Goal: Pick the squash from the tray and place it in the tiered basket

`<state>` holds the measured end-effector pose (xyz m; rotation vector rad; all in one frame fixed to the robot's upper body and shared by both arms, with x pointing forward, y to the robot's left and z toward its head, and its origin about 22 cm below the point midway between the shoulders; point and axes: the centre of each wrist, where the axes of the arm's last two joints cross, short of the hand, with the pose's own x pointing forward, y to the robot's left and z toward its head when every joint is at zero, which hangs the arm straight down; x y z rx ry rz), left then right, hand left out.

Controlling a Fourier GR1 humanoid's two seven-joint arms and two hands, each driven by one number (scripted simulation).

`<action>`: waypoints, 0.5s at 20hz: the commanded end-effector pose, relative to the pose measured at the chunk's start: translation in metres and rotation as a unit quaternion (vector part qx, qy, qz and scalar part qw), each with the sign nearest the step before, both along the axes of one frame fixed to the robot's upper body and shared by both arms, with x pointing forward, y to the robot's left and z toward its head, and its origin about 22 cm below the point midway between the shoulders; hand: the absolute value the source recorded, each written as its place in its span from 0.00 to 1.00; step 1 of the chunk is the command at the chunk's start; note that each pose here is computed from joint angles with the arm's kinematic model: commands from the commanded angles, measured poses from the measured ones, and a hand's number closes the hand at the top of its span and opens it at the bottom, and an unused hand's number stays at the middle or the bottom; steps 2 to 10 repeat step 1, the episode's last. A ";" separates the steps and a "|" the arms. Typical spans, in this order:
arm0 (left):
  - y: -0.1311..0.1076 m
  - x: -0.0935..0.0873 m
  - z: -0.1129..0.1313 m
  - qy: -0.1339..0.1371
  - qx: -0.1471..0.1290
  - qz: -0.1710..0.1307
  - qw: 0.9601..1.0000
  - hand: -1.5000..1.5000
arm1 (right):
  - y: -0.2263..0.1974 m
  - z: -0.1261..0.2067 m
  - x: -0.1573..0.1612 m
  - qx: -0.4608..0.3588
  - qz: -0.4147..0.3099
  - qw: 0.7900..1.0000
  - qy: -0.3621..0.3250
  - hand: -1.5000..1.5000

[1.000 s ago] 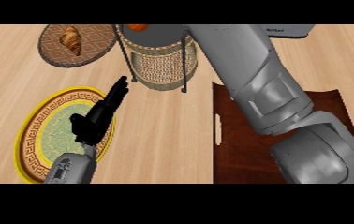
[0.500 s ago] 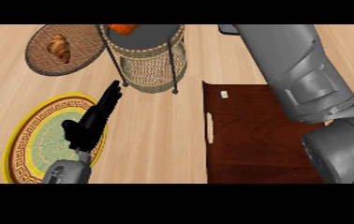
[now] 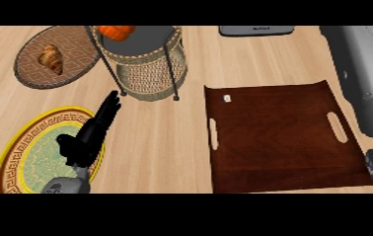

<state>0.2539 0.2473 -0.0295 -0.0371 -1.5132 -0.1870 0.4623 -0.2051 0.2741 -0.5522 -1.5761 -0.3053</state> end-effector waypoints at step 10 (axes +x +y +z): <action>-0.002 0.000 0.005 -0.002 0.004 0.009 1.000 0.50 | -0.067 -0.022 -0.022 -0.015 0.011 1.000 0.011 0.00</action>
